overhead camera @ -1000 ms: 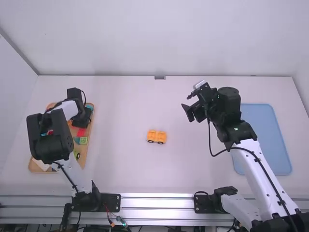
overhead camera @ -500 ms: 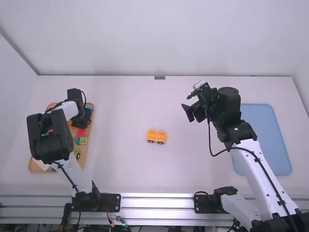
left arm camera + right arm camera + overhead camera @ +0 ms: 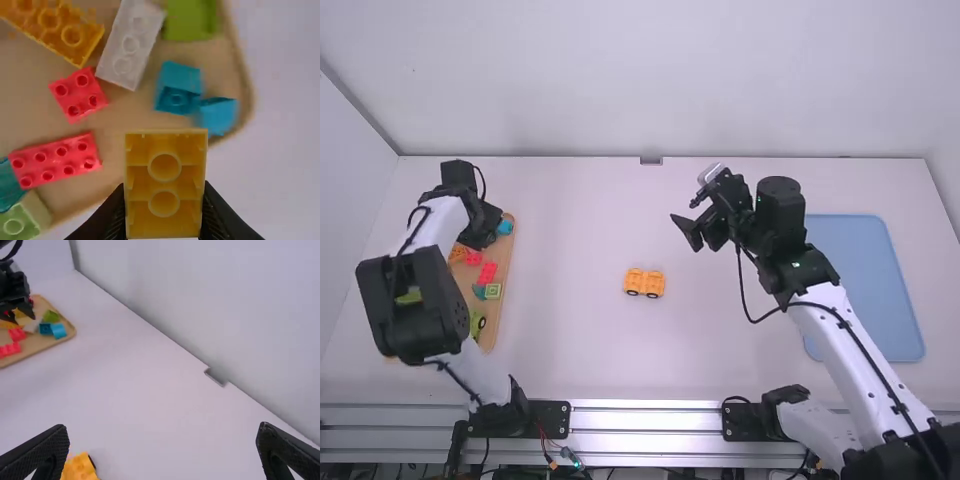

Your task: Assemble lego blocks to make yellow taxi

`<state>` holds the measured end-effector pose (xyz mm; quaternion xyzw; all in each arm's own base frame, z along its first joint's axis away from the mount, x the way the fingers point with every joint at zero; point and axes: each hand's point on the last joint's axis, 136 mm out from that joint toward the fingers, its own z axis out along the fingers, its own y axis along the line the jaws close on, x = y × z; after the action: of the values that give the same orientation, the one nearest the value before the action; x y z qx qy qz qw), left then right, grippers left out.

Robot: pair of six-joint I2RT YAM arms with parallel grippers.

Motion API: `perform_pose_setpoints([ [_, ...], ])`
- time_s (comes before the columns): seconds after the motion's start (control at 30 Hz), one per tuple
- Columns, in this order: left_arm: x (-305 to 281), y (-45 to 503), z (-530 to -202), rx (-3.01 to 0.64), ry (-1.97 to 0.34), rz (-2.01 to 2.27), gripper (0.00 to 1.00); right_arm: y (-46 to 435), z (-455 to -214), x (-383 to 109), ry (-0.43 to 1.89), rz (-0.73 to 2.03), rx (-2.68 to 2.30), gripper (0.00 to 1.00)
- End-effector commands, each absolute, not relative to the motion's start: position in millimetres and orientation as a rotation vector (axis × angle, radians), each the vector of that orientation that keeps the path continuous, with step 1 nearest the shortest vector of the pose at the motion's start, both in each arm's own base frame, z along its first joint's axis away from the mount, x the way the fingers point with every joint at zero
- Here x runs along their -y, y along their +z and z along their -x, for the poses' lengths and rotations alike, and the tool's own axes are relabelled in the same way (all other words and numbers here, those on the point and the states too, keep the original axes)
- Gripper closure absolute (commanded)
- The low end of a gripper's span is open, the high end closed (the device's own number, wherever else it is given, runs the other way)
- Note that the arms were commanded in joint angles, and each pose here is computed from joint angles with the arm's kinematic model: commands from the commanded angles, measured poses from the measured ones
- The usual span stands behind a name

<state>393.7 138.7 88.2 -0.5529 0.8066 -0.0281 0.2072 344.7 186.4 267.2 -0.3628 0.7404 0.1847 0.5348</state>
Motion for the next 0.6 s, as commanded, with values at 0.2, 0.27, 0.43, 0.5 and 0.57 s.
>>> perform_pose_setpoints([
  [0.2,20,189,-409,-2.247,-0.692,0.294,0.93,244,-366,-230,0.791,0.797,-1.8,0.01],
  [0.27,70,204,-394,-2.149,-0.85,-0.026,0.92,245,-359,-240,0.928,0.871,-1.736,0.01],
  [0.43,154,218,-345,-1.884,-1.103,-0.557,0.98,265,-327,-238,1.352,1.038,-1.515,0.01],
  [0.5,171,219,-333,-1.817,-1.146,-0.651,0.98,270,-319,-233,1.455,1.084,-1.464,0.02],
  [0.57,194,223,-317,-1.718,-1.192,-0.769,0.98,270,-313,-229,1.562,1.11,-1.454,0.01],
])
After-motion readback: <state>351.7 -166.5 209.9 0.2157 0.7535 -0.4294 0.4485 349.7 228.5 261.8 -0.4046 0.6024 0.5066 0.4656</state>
